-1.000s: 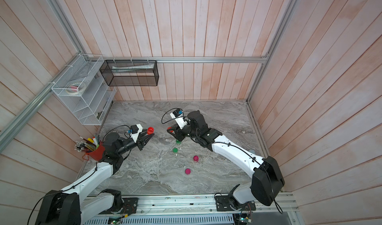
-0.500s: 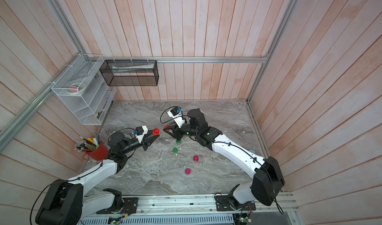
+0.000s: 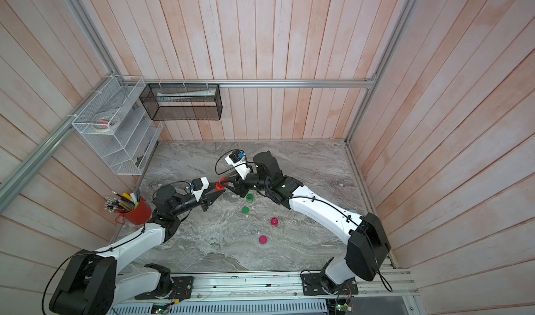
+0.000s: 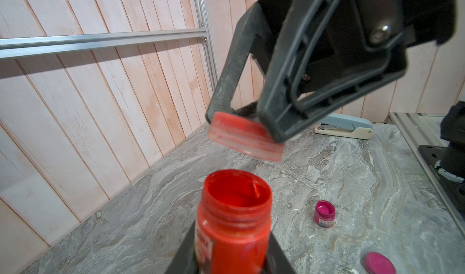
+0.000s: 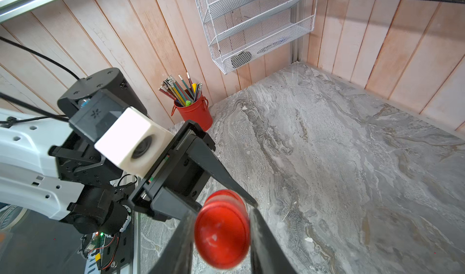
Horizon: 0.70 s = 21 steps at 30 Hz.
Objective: Close the paint jar lid
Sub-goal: Close the lid on the paint jar.
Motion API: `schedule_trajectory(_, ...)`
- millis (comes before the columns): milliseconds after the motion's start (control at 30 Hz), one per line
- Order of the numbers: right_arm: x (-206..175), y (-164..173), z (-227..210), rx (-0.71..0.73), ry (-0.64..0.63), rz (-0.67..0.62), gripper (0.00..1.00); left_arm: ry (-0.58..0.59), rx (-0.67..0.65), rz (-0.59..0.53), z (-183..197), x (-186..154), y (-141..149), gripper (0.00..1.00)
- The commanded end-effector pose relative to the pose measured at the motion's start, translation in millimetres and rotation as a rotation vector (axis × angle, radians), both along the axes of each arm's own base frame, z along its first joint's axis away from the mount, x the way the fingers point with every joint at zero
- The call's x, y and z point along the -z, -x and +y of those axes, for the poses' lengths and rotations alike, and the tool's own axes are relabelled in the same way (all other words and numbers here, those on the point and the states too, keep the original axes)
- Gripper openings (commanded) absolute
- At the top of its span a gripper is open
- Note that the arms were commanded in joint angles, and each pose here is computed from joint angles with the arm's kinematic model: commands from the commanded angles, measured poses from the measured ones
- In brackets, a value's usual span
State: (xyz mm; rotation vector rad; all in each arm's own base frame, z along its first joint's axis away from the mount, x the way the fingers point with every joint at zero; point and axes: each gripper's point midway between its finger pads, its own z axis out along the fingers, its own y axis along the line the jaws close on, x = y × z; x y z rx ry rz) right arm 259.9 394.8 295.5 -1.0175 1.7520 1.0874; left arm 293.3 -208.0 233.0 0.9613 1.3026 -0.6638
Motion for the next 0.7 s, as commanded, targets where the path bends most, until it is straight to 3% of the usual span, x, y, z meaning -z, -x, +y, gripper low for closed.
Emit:
schedule_trajectory(0,-8,1,6,-0.020,-0.010,-0.024,0.33,0.007,0.018,-0.061,-3,-14,3,0.28)
schedule_trajectory(667,6,3,17,-0.022,0.039,-0.020,0.33,0.005,0.021,-0.076,-2,-17,5,0.28)
